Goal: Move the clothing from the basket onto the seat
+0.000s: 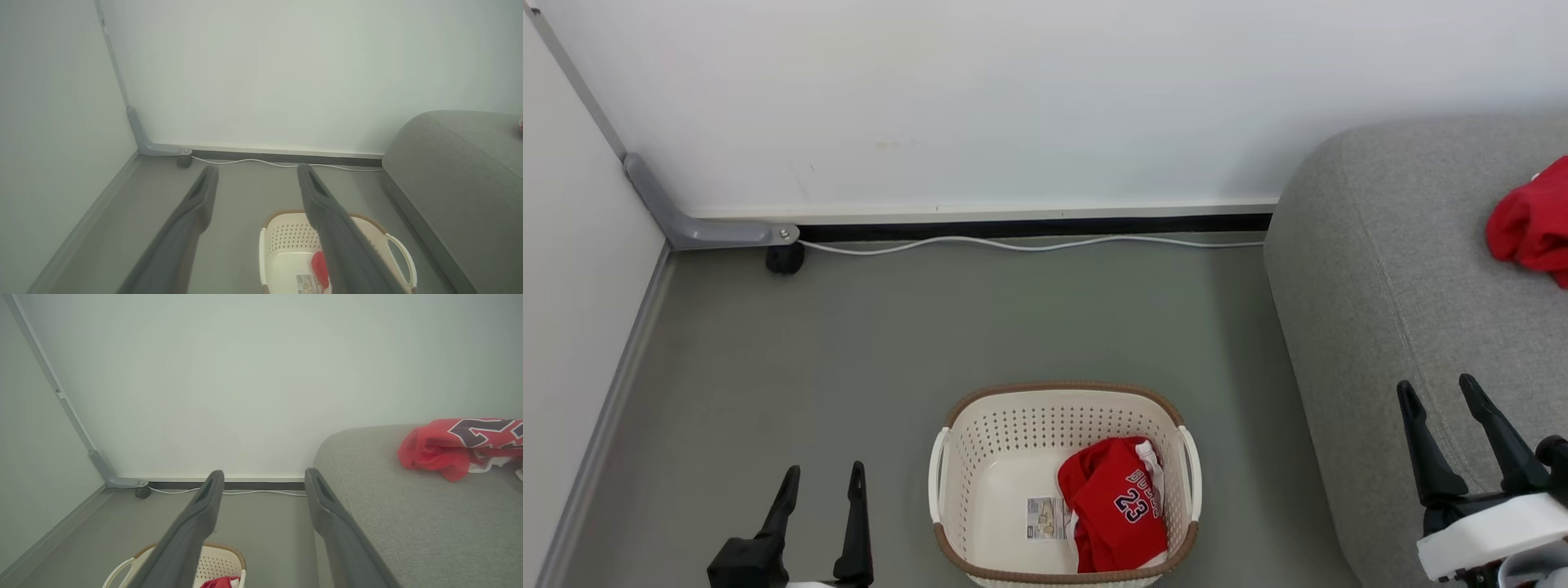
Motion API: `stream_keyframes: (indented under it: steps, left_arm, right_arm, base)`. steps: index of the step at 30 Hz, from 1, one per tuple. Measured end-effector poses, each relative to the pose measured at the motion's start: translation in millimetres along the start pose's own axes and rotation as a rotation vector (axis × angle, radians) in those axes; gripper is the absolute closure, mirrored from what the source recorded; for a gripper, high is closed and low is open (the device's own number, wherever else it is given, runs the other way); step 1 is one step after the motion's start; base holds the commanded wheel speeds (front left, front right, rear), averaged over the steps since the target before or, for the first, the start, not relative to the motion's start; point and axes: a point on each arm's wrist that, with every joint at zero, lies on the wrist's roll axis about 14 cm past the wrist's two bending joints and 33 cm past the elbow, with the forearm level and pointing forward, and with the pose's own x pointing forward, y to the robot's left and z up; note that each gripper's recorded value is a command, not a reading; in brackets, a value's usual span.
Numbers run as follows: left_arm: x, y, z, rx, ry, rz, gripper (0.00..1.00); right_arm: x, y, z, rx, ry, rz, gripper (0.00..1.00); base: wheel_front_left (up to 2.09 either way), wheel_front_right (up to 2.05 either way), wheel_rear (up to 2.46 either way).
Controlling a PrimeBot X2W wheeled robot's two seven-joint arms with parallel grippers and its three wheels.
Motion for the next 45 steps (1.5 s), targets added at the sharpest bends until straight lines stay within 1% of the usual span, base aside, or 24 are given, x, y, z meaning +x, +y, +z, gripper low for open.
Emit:
stream_keyframes:
  steps: [4,6,10,19,30,37,45]
  left_arm:
    - [3,-10,-15,-0.006,0.05,-0.011,0.0]
    - [10,-18,-26,-0.007,0.085,-0.022,0.0]
    - [25,-33,-37,-0.012,0.122,-0.047,0.0]
    - [55,-70,-80,-0.032,0.244,-0.121,0.0]
    - [98,-125,-141,-0.069,0.399,-0.258,0.0]
    - [120,-144,-181,-0.073,0.493,-0.315,0.0]
    - [149,-159,-230,-0.038,0.579,-0.388,0.0]
  right_arm:
    - [10,-4,0,-0.008,0.003,0.004,0.0]
    - [23,-8,7,-0.014,-0.015,0.01,0.0]
    - [37,-16,9,-0.02,-0.018,0.011,0.0]
    - [68,-30,0,-0.029,0.0,0.02,0.0]
    - [107,-42,-18,-0.032,0.015,0.043,0.0]
    - [123,-48,-32,-0.034,0.028,0.053,0.0]
    - [144,-48,-49,-0.036,0.034,0.084,0.0]
  base:
    - [0.0,0.0,0.0]
    - [0.0,0.0,0.0]
    - [0.0,0.0,0.0]
    - [0.0,0.0,0.0]
    - [0.0,0.0,0.0]
    - [0.0,0.0,0.0]
    - [0.0,0.0,0.0]
